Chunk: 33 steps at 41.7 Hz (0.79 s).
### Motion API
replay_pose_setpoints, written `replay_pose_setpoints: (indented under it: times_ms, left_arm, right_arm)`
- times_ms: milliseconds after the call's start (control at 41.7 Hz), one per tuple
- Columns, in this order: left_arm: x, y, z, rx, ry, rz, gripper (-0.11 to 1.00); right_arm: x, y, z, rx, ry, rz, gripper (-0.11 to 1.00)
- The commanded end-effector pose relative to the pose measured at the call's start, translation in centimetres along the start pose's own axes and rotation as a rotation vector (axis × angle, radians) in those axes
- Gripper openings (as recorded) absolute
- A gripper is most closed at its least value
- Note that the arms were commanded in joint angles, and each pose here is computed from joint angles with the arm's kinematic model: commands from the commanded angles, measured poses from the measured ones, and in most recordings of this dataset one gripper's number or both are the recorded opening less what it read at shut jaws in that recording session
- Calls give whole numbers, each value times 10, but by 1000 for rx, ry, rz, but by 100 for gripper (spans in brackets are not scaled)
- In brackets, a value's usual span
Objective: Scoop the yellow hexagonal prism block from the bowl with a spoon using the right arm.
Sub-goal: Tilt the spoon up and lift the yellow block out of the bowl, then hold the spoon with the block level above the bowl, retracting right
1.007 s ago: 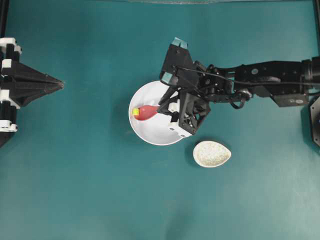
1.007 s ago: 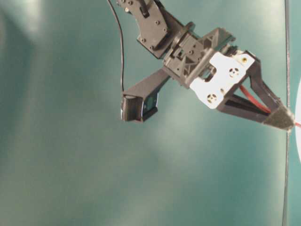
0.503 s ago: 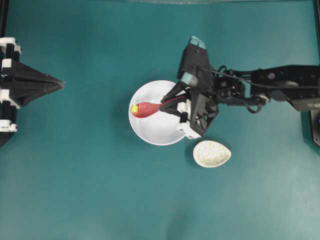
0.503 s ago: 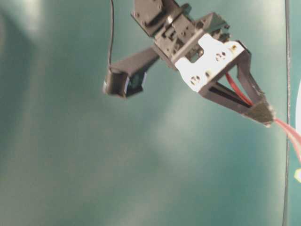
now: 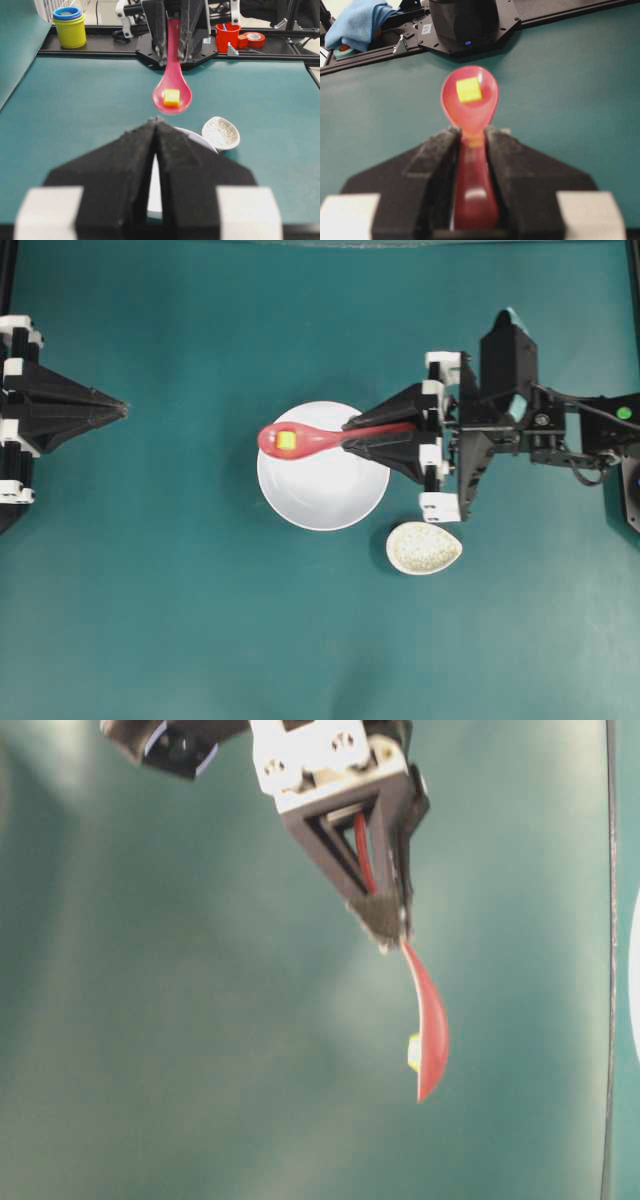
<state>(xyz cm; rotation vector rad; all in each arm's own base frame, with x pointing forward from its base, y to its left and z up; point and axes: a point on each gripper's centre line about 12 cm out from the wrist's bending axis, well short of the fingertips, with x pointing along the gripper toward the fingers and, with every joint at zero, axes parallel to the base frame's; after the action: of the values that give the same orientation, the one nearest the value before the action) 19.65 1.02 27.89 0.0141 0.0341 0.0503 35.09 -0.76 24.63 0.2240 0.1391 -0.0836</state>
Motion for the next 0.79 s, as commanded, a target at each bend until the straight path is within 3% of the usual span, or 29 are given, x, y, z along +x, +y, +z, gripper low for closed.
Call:
replay_pose_setpoints:
  times_ms: [0,767]
  left_arm:
    - [2,0,8,0,-21,0,0]
    - [2,0,7,0,-21,0,0]
  right_arm:
    - [-7,3,15,-2,-55,13,25]
    - [-32,2,15,1,-76,18,25]
